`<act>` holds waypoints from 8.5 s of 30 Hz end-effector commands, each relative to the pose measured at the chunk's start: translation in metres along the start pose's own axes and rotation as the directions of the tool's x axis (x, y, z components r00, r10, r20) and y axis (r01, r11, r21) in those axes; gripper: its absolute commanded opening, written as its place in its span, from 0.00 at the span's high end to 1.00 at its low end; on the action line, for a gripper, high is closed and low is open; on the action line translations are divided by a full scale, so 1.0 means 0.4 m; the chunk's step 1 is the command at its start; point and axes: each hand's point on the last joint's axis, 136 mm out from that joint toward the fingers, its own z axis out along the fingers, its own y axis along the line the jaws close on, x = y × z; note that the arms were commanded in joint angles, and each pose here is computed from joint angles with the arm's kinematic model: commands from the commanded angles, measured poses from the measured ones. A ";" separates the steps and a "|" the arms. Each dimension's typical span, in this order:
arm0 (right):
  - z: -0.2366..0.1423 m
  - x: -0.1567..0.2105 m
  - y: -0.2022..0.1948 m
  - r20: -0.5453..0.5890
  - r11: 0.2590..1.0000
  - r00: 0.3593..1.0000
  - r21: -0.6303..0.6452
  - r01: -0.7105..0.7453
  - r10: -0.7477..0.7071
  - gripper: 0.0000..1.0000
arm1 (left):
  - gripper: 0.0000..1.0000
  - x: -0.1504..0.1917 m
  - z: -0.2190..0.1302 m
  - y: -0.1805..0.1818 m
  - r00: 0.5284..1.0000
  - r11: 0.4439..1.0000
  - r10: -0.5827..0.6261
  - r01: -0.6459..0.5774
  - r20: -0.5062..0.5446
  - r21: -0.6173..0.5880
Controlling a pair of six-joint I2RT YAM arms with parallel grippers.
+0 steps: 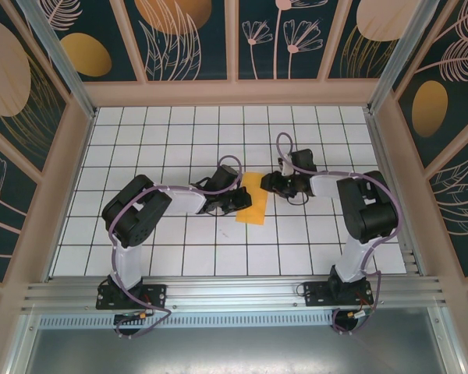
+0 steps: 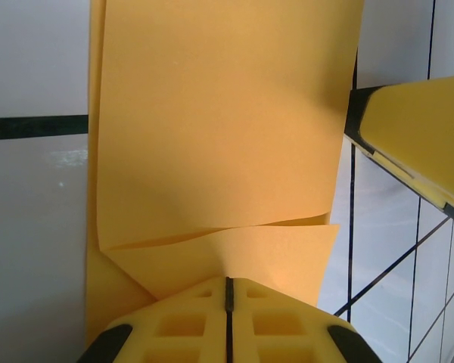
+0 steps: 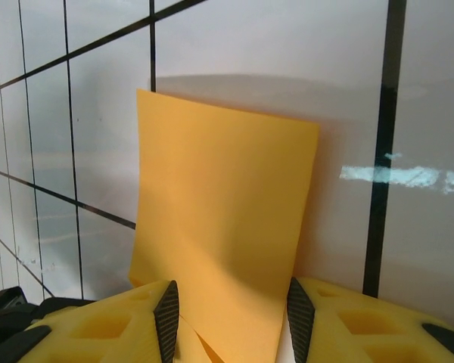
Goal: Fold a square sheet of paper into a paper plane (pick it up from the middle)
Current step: Turn over the paper at the center of the table, then third fold the triangle at the center of the table.
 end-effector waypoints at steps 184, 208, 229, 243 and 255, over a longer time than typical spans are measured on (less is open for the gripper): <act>-0.043 0.168 0.100 -0.067 0.960 0.967 -0.117 -0.254 0.247 0.97 | 0.45 0.207 -0.092 -0.117 0.609 0.530 0.793 -0.682 0.010 -0.505; -0.070 0.136 0.092 -0.029 0.974 0.978 -0.089 -0.207 0.205 0.79 | 1.00 0.190 -0.113 -0.159 0.626 0.614 0.766 -0.644 0.146 -0.457; -0.090 0.023 0.131 -0.015 0.997 1.000 -0.079 0.023 -0.024 0.74 | 1.00 0.173 -0.142 -0.141 0.779 0.810 0.587 -0.565 0.221 -0.160; 0.081 0.034 0.095 -0.234 0.990 0.962 -0.005 0.142 -0.139 0.88 | 1.00 0.175 -0.134 -0.124 0.788 0.812 0.584 -0.565 0.193 -0.148; 0.108 0.068 0.040 -0.290 0.979 0.941 0.045 0.197 -0.175 0.89 | 1.00 0.148 -0.130 -0.082 0.814 0.832 0.555 -0.539 0.172 -0.132</act>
